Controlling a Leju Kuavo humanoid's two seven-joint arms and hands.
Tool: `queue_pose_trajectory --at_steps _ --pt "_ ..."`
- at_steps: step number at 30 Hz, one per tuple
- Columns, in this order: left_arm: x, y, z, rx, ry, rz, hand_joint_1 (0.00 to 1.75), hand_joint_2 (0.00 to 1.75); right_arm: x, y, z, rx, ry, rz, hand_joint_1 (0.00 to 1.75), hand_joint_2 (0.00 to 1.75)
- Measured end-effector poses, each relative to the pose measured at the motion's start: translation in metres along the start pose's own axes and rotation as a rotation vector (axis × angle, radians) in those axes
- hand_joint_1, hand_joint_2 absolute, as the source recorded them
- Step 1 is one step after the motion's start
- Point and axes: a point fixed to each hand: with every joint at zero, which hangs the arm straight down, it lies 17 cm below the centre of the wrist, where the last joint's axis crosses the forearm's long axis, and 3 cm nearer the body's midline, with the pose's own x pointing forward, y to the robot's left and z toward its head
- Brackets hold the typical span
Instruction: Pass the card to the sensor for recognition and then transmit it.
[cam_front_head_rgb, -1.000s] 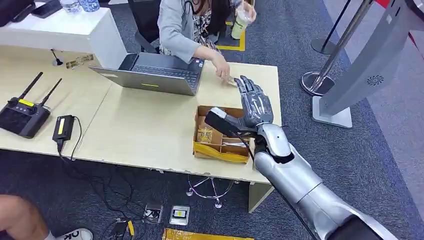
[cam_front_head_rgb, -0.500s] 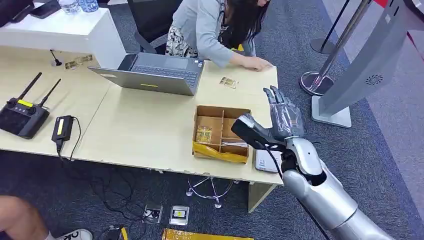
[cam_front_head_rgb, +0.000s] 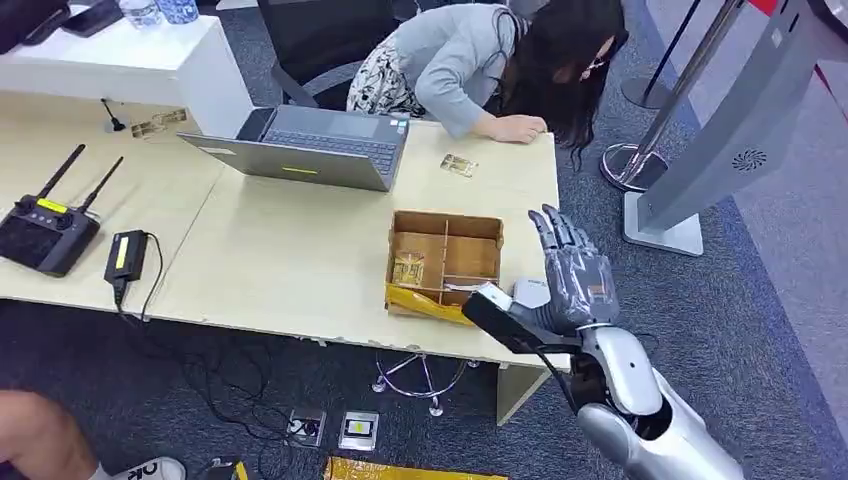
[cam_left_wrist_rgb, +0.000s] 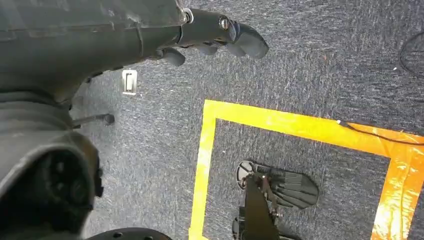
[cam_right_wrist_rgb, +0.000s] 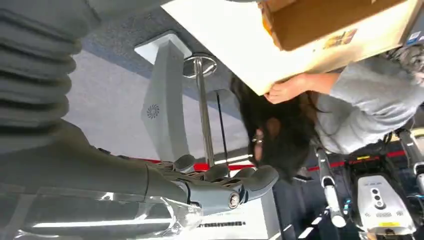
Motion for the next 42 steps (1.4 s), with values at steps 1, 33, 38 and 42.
queue_pose_trajectory --at_steps 1,33,38,42 --pt "0.0 0.0 0.0 0.001 0.0 0.0 0.0 0.0 0.002 0.001 0.001 0.001 -0.006 0.01 0.0 1.75" --pt "0.006 -0.001 0.0 -0.001 0.0 -0.025 0.0 0.0 0.043 0.063 0.014 0.133 -0.047 0.038 0.0 1.75" --pt "0.008 -0.002 0.0 0.0 0.002 -0.028 0.0 0.0 0.037 0.071 0.011 0.129 -0.035 0.048 0.0 1.75" --pt "0.008 -0.003 0.001 -0.002 0.005 -0.032 0.0 0.0 0.032 0.077 0.008 0.124 -0.021 0.055 0.0 1.75"
